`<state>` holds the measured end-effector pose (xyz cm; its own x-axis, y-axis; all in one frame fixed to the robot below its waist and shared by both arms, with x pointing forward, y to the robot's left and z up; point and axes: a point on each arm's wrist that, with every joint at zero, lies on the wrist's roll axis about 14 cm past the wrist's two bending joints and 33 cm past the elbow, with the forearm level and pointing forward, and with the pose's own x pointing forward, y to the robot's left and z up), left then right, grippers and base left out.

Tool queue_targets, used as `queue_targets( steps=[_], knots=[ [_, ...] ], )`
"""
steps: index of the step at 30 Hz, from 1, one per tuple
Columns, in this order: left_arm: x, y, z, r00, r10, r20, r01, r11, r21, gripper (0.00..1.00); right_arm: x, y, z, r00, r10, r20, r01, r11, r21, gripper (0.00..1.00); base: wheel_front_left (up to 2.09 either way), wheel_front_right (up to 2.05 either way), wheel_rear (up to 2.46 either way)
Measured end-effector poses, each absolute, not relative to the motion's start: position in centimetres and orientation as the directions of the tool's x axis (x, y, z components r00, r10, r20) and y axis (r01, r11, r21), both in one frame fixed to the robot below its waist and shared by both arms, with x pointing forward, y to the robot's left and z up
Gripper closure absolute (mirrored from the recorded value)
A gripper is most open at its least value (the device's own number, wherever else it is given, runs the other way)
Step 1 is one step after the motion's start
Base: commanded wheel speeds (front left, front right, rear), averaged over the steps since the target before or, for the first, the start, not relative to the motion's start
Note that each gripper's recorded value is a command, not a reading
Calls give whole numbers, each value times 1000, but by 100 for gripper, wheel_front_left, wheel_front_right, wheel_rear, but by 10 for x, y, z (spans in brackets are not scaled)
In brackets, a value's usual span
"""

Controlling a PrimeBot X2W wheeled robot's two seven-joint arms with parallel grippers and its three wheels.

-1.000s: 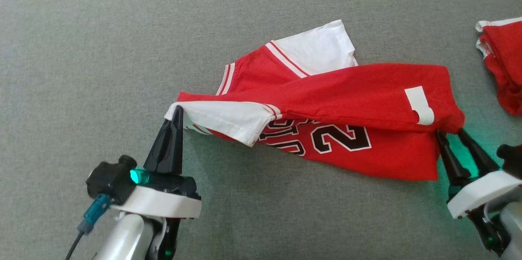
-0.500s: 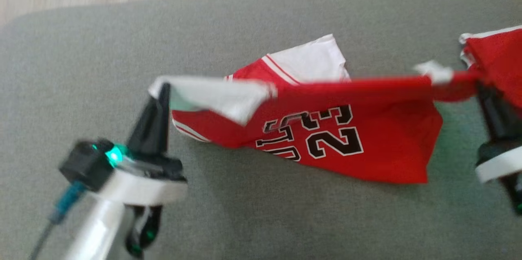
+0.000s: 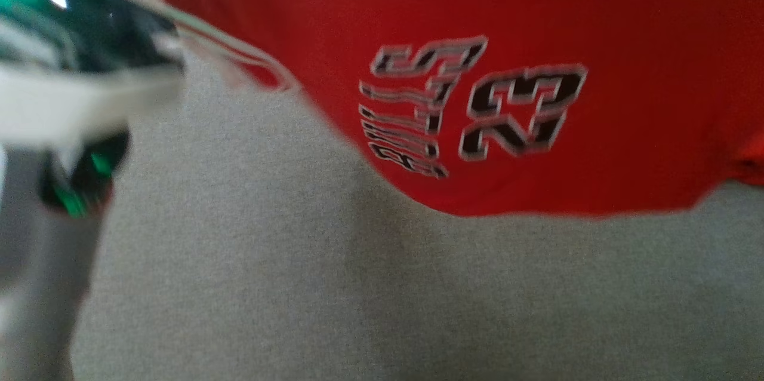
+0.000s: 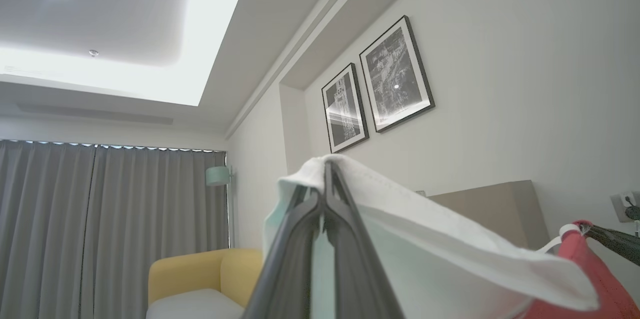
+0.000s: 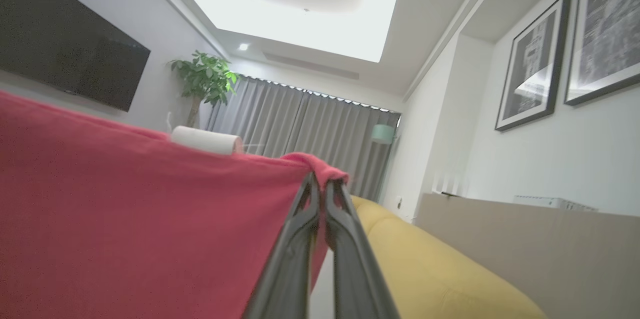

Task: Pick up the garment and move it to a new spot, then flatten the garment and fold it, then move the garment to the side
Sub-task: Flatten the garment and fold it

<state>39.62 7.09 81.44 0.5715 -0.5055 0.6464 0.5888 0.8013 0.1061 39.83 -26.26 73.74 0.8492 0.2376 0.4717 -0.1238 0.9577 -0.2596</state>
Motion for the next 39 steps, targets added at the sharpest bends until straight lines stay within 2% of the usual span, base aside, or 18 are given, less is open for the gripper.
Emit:
queue_targets(
  steps=[2, 5, 9, 13, 20, 24, 31, 35, 39],
  knots=[
    [405, 70, 833, 558, -510, 655, 585, 801, 125, 100, 404, -262, 758, 831, 240, 501, -104, 953, -284, 100, 0, 0, 0],
    [431, 71, 843, 586, -508, 631, 563, 816, 135, 100, 423, -259, 771, 835, 247, 491, -99, 947, -307, 100, 0, 0, 0],
    [493, 70, 825, 674, -500, 544, 524, 842, 125, 100, 480, -250, 748, 886, 264, 381, -148, 940, -308, 100, 0, 0, 0],
    [546, 68, 802, 723, -480, 498, 487, 864, 126, 100, 530, -239, 730, 899, 292, 327, -180, 926, -332, 100, 0, 0, 0],
    [618, 70, 787, 717, -434, 545, 420, 893, 159, 100, 605, -225, 722, 876, 331, 352, -172, 894, -413, 100, 0, 0, 0],
    [638, 71, 775, 715, -422, 558, 419, 897, 141, 100, 630, -224, 706, 878, 341, 336, -172, 879, -444, 100, 0, 0, 0],
    [655, 85, 705, 794, -402, 455, 423, 904, 59, 100, 657, -225, 648, 915, 334, 227, -207, 870, -447, 100, 0, 0, 0],
    [642, 93, 655, 836, -391, 385, 433, 901, -24, 100, 653, -227, 619, 932, 322, 166, -232, 883, -409, 100, 0, 0, 0],
    [606, 92, 585, 870, -414, 269, 454, 884, -109, 100, 633, -235, 575, 951, 299, 81, -254, 903, -347, 100, 0, 0, 0]
  ],
)
